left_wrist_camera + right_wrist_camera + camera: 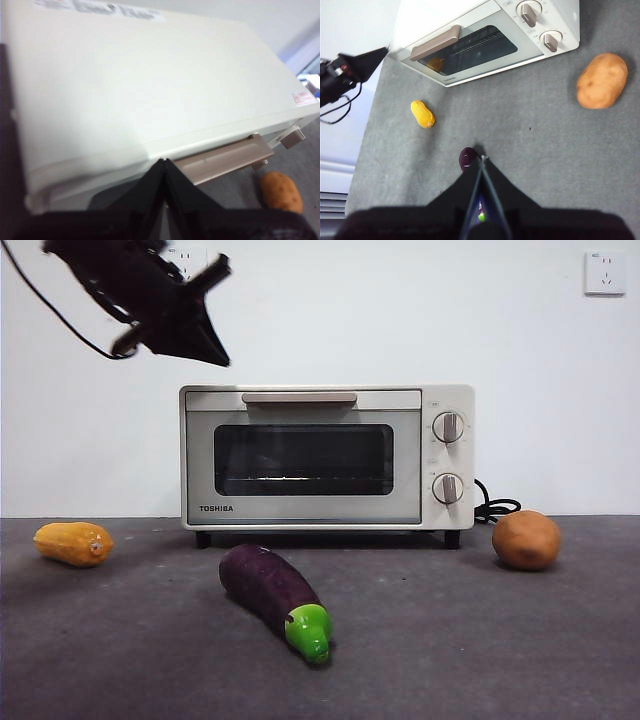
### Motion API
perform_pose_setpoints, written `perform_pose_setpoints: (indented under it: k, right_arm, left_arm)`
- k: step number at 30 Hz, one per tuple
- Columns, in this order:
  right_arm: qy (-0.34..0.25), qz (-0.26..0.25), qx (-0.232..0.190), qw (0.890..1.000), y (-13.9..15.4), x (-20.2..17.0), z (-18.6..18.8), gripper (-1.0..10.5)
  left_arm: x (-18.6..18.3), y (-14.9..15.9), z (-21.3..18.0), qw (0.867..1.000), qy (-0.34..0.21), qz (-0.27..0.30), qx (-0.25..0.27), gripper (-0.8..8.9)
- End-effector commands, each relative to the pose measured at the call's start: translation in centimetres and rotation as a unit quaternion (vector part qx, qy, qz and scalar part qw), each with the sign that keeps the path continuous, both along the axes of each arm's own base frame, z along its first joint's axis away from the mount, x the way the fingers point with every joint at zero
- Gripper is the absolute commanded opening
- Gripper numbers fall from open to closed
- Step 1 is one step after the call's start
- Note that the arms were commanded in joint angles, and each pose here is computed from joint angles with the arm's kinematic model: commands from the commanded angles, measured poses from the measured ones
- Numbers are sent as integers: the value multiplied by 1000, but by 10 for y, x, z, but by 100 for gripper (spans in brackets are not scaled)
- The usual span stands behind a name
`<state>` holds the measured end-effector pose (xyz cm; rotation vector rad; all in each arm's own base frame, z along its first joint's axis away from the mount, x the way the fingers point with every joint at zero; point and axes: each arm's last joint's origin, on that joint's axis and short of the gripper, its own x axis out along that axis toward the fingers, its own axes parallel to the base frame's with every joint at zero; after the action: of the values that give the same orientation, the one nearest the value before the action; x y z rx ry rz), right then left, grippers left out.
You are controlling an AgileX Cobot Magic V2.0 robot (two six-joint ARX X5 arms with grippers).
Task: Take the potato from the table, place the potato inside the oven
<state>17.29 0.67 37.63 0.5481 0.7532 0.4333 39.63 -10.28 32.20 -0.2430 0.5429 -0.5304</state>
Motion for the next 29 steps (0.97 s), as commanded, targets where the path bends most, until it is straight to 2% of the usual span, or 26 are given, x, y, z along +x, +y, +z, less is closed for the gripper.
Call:
perform_pose_setpoints:
  k: [1, 14, 29]
  right_arm:
    - [-10, 8, -7, 1000, 0, 0, 1, 0]
    - [-15, 14, -15, 1000, 0, 0, 1, 0]
    - [-16, 21, -23, 999, 0, -1, 0, 0]
  left_arm:
    - [9, -13, -2, 1000, 9, -18, 7, -6]
    - [16, -45, -16, 998, 29, -47, 16, -6]
    - [17, -46, -23, 998, 40, -28, 32, -6]
